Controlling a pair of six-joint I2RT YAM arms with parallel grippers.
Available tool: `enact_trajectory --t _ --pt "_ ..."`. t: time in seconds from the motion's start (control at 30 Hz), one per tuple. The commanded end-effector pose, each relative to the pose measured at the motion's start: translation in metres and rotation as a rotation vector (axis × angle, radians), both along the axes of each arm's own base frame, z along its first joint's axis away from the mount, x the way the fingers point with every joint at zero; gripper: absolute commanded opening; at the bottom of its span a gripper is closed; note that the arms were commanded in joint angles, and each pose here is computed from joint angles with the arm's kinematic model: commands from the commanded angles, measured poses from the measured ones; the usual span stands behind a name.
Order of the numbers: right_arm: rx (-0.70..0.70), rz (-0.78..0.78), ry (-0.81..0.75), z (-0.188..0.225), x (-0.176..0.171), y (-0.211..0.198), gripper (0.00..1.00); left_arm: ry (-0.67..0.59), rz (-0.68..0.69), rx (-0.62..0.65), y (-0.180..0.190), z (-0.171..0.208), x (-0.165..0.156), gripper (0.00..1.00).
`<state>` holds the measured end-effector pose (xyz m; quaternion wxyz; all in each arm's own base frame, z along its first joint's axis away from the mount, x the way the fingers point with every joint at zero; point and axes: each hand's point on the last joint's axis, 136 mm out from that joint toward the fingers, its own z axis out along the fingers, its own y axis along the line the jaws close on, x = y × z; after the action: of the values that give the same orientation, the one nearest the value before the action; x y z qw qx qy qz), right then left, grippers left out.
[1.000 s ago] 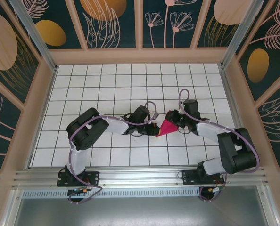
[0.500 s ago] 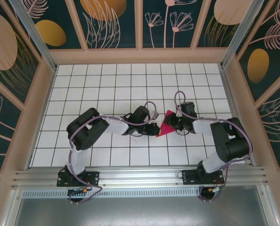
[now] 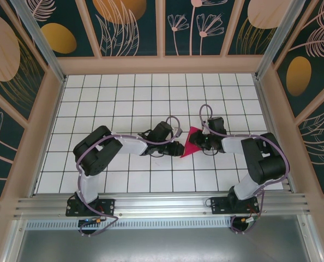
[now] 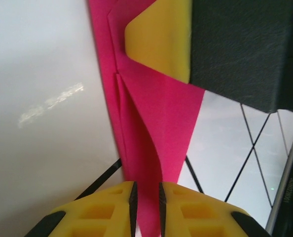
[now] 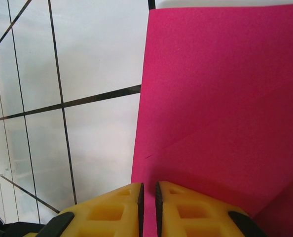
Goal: Fold a paper plane with a square sheet of paper (pick it up from the middle)
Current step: Fourth fold the wing at the center of the table.
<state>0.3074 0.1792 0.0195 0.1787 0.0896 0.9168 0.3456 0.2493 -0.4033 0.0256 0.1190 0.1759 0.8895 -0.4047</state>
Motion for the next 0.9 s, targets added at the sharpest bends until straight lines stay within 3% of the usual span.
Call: enact_trajectory --t 0.0,0.37,0.87 --pt "-0.033 0.028 0.044 -0.015 -0.009 -0.001 0.19 -0.008 -0.029 0.037 0.003 -0.004 0.001 0.22" --pt "-0.031 0.028 0.045 -0.015 -0.008 0.0 0.19 -0.01 -0.03 -0.011 -0.001 0.004 0.0 0.41" --pt "-0.041 0.03 0.044 -0.015 -0.008 -0.001 0.19 0.035 -0.071 0.008 0.0 -0.005 -0.01 0.39"
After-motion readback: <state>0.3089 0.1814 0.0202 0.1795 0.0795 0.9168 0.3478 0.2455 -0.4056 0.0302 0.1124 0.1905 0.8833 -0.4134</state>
